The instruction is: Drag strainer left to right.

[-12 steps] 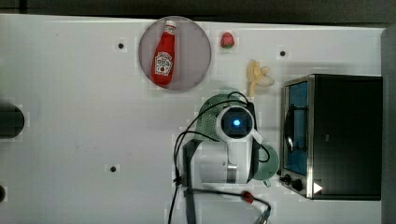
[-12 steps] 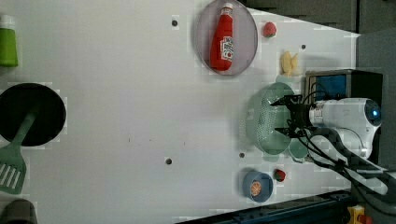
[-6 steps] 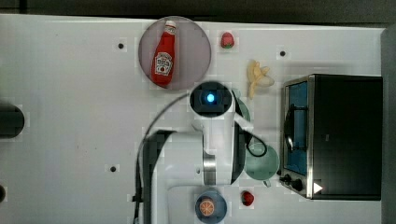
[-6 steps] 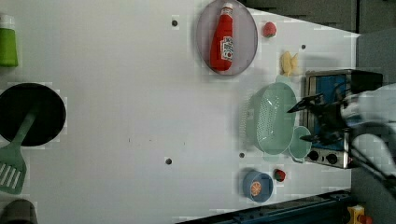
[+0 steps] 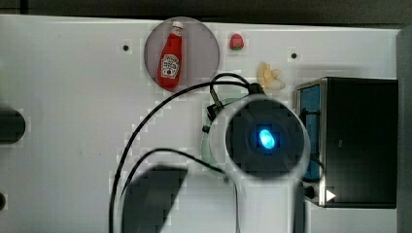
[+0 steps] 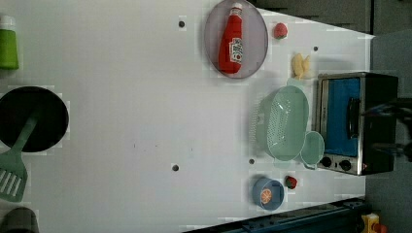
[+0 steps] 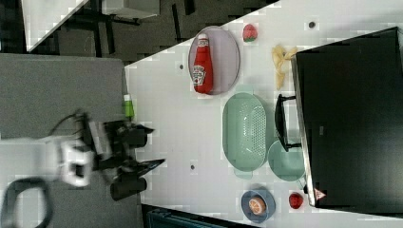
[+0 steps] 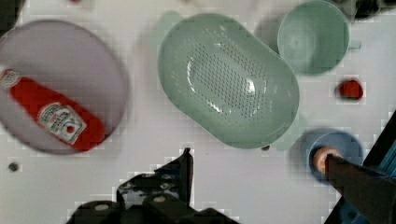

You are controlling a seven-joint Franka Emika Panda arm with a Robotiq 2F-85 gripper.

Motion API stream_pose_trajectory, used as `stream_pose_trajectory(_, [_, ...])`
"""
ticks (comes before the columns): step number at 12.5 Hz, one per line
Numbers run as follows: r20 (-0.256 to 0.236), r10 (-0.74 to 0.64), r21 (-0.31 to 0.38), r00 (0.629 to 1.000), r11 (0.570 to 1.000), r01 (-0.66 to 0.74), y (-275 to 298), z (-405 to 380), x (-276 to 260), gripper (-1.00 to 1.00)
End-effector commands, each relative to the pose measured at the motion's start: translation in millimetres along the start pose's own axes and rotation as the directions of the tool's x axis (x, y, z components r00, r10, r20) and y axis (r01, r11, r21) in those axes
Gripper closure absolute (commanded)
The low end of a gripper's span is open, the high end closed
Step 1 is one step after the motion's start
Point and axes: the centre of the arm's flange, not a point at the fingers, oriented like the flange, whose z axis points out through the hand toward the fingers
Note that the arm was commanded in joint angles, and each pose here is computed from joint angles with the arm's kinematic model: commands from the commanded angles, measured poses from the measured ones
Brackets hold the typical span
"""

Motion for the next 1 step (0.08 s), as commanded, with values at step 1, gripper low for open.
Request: stream_pose_trajectory(1, [0.035, -0.170, -0.034, 0.985, 0.985, 0.171, 16.0, -24.7, -14.3, -1.00])
